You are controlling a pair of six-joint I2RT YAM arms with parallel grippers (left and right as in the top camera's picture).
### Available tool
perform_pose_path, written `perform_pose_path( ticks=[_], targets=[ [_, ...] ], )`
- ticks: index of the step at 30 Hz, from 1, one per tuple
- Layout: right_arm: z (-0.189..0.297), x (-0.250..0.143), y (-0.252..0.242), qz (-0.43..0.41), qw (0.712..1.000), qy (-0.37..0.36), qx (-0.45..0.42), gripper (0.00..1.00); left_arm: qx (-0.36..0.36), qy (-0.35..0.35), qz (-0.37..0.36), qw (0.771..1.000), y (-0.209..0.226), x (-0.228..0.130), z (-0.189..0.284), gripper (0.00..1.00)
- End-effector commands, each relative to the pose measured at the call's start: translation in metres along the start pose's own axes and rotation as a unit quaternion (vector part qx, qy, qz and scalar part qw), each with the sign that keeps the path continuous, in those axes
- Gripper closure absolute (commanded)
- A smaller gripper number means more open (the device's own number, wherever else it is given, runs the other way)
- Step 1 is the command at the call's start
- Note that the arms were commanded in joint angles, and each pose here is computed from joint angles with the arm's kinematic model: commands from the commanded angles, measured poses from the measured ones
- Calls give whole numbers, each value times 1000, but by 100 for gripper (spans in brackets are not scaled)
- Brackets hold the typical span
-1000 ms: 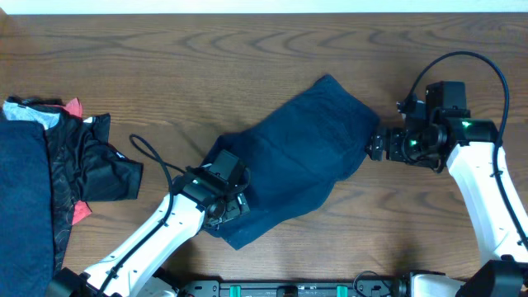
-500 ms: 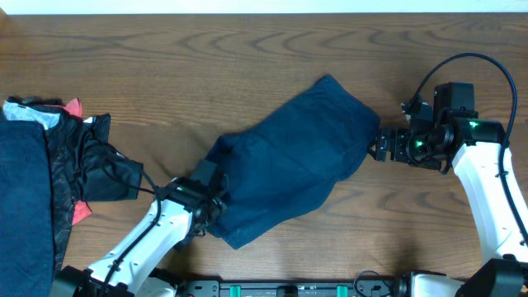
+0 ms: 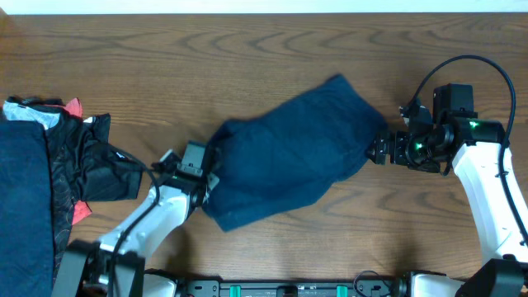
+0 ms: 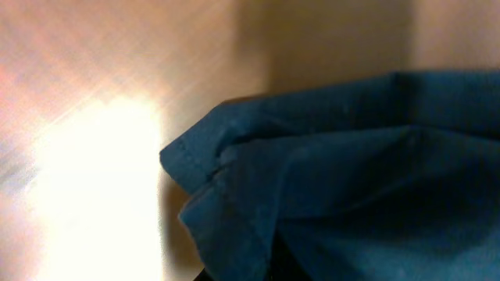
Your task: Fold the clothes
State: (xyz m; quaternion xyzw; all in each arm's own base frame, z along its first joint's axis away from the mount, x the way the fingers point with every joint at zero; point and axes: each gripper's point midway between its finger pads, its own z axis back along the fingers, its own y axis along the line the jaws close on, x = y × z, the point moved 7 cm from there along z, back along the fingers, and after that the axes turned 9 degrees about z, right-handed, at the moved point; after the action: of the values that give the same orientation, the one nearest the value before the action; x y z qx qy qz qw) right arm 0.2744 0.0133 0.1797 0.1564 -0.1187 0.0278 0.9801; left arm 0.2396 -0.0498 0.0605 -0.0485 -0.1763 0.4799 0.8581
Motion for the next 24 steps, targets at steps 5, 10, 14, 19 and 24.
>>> perform_pose_path(
  ticks=[5,10,14,19,24],
  targets=[
    [7,9,-1,12,1000,-25,0,1,-34,-34,-25,999,-22,40,-7,94],
    [7,17,-1,19,999,-45,-3,1,-94,-101,-35,990,-53,95,11,94],
    [8,20,-2,23,998,-55,-4,1,-137,-139,-48,979,-72,126,28,94],
    [8,25,-2,27,997,-69,-6,1,-204,-178,-70,960,-95,141,42,94],
    [9,28,-5,29,996,-76,-22,1,-220,-182,-77,955,-100,142,44,26]
  ],
)
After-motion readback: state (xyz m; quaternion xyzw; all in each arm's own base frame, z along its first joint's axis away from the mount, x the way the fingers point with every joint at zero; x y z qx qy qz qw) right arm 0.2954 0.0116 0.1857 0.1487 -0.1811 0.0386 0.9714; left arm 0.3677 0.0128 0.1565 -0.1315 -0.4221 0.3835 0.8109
